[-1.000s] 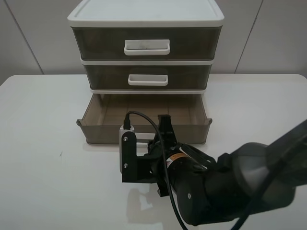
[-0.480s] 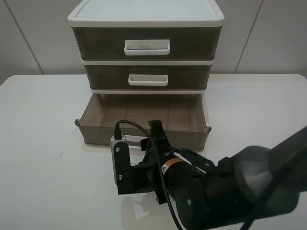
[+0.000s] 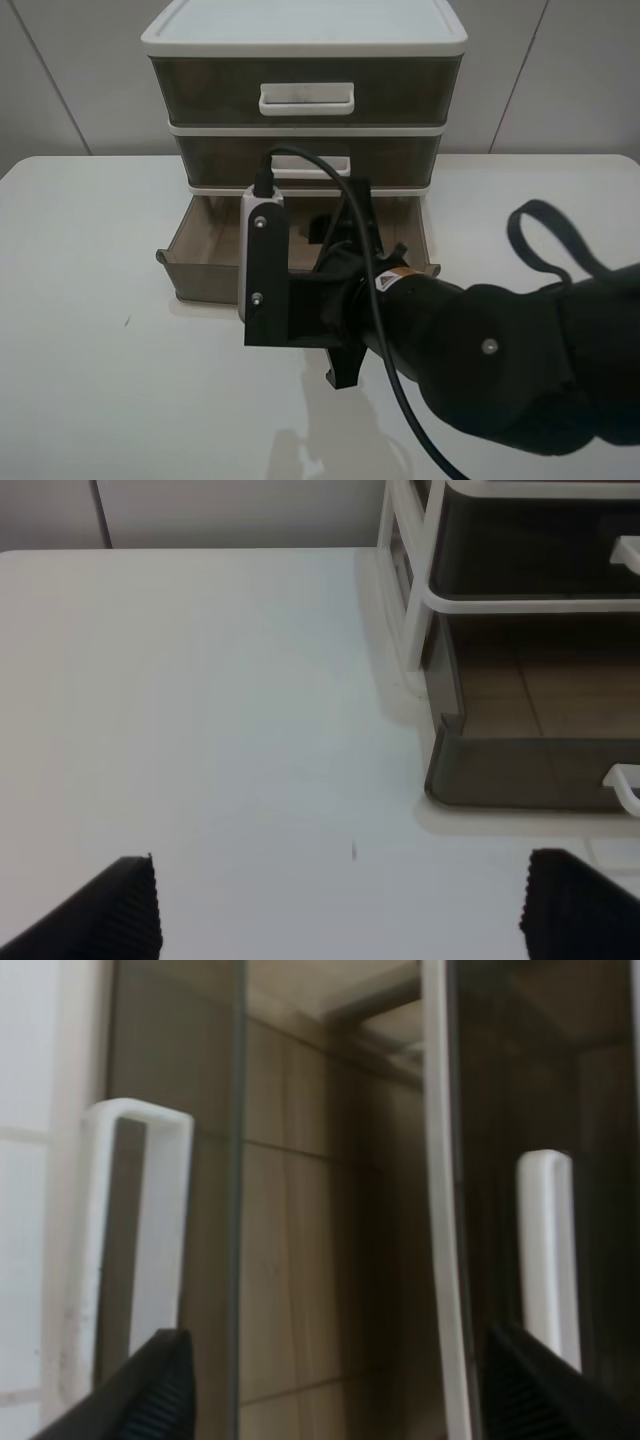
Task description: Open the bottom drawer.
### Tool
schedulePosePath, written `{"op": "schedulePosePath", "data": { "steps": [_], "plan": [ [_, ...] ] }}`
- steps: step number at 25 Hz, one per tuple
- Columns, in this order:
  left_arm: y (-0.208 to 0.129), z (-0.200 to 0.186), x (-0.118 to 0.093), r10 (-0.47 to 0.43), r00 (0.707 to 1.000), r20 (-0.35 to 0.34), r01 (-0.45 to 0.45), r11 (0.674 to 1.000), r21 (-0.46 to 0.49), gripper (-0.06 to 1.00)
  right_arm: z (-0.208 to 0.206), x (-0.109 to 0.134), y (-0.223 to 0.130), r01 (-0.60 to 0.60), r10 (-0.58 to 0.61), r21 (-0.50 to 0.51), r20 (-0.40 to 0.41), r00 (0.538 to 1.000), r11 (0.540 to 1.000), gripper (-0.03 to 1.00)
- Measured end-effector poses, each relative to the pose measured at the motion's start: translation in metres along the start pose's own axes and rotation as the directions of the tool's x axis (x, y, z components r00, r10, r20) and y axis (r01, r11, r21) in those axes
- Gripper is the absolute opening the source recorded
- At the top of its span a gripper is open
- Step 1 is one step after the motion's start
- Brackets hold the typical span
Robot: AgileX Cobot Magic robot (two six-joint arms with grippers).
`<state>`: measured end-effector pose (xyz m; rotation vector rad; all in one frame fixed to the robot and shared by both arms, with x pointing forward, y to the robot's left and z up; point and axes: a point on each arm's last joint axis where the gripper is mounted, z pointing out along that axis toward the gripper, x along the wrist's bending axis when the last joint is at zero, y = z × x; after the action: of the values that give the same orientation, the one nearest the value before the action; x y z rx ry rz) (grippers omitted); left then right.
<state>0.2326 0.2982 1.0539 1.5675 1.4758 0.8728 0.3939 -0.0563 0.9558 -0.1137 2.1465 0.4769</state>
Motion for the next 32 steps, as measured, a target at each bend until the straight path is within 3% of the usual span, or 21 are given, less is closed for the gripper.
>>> {"op": "schedulePosePath", "data": {
  "steps": [10, 15, 19, 25, 26, 27, 30, 32],
  "plan": [
    [0.0, 0.0, 0.0, 0.0, 1.0, 0.0, 0.0, 1.0, 0.0, 0.74, -0.043, -0.053, -0.015, -0.239, 0.241, -0.047, 0.06, 0.969, 0.97, 0.61],
    [0.0, 0.0, 0.0, 0.0, 1.0, 0.0, 0.0, 1.0, 0.0, 0.74, -0.032, -0.064, -0.028, -0.389, 0.388, -0.094, -0.03, 0.921, 0.916, 0.61],
    [0.0, 0.0, 0.0, 0.0, 1.0, 0.0, 0.0, 1.0, 0.0, 0.74, -0.023, -0.075, -0.046, -0.616, 0.606, -0.091, -0.113, 0.787, 0.783, 0.61],
    [0.0, 0.0, 0.0, 0.0, 1.0, 0.0, 0.0, 1.0, 0.0, 0.74, -0.017, -0.086, -0.092, -0.859, 0.858, 0.082, -0.149, 0.491, 0.505, 0.61],
    [0.0, 0.0, 0.0, 0.0, 1.0, 0.0, 0.0, 1.0, 0.0, 0.74, -0.019, -0.09, -0.101, -0.876, 0.88, 0.107, -0.125, 0.457, 0.47, 0.61],
    [0.0, 0.0, 0.0, 0.0, 1.0, 0.0, 0.0, 1.0, 0.0, 0.74, -0.023, -0.093, -0.111, -0.907, 0.916, 0.135, -0.094, 0.389, 0.399, 0.61],
    [0.0, 0.0, 0.0, 0.0, 1.0, 0.0, 0.0, 1.0, 0.0, 0.74, -0.042, -0.102, -0.138, -0.95, 0.966, 0.193, 0.025, 0.256, 0.247, 0.61],
    [0.0, 0.0, 0.0, 0.0, 1.0, 0.0, 0.0, 1.0, 0.0, 0.74, -0.059, -0.105, -0.156, -0.959, 0.973, 0.232, 0.128, 0.194, 0.161, 0.61]
  ]
}}
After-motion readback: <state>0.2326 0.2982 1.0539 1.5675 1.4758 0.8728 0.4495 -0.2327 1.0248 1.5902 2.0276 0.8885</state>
